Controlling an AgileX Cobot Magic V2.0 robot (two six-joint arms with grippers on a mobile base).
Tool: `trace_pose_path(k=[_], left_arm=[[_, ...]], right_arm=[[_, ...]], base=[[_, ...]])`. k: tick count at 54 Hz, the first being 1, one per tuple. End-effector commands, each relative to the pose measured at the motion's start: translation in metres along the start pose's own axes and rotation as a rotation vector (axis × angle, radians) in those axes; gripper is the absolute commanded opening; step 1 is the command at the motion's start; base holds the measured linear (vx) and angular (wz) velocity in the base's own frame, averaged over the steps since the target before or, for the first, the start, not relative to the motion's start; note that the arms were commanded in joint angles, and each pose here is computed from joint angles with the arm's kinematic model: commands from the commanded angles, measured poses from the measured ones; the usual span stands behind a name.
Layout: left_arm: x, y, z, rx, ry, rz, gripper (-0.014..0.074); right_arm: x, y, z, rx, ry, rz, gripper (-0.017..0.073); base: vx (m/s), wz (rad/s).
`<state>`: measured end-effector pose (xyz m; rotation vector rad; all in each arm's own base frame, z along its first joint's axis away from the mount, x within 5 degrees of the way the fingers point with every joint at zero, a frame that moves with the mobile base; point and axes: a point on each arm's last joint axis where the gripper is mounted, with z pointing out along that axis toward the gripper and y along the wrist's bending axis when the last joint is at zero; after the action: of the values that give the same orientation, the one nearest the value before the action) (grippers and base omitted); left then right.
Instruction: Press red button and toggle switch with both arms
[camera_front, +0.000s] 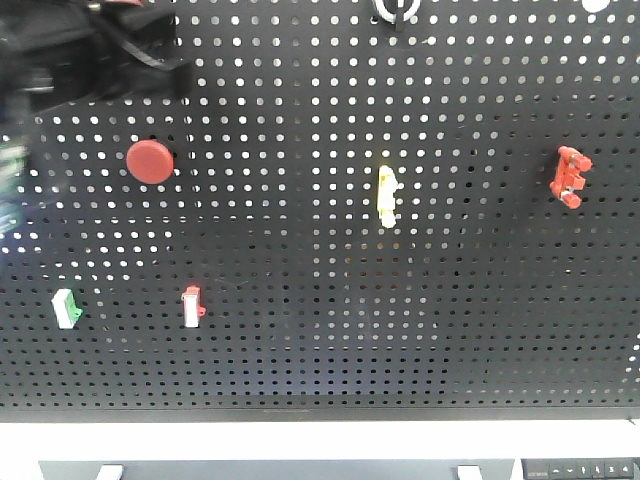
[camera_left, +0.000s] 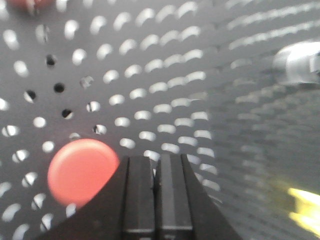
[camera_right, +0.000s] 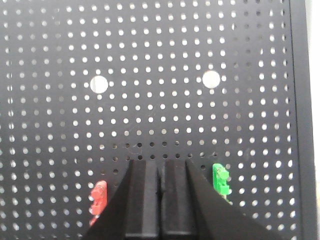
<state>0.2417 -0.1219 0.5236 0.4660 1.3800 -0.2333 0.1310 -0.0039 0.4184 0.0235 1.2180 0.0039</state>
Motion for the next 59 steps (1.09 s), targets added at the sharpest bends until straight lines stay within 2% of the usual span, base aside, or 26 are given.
trace_pose_path(k=[1,3,8,14,21,31,42,59], left_arm=[[-0.025,0.003,-0.04,-0.02,-0.145,-0.006,0.0001],[-0.023,0.003,-0.049,-0.022,-0.153,-0.006,0.0001],[-0.007,0.0,-0.064,-0.02,-0.143,-0.006,0.0001],[0.012,-0.004,-0.08,-0.019,-0.134,-0.006,0.0001],[0.023,-0.006,-0.092,-0.021,-0.141,-0.007,0.0001],[0.023,-0.006,-0.099,-0.024,-0.16,-0.006,0.0001],[0.02,-0.005,-0.1,-0.032,-0.202,-0.006,0.0001],[0.019,-0.005,-0.099,-0.033,-0.207,-0.006,0.0002]], right_arm=[[-0.018,0.005,0.002,-0.046,-0.114,-0.071,0.0002],[-0.019,0.008,0.003,-0.07,-0.122,-0.083,0.0002],[-0.022,0.017,0.012,-0.143,-0.113,-0.066,0.0002],[-0.032,0.037,0.031,-0.266,-0.121,-0.099,0.0002],[-0.045,0.069,0.064,-0.408,-0.134,-0.121,0.0002],[-0.057,0.124,0.111,-0.539,-0.109,-0.068,0.0002],[-0.061,0.166,0.144,-0.584,-0.068,-0.038,0.0002],[-0.052,0.18,0.175,-0.541,-0.004,-0.039,0.0002]], base=[[0.0,0.0],[0.0,0.0],[0.0,0.0],[0.0,0.0],[0.0,0.0],[0.0,0.0],[0.0,0.0],[0.0,0.0]])
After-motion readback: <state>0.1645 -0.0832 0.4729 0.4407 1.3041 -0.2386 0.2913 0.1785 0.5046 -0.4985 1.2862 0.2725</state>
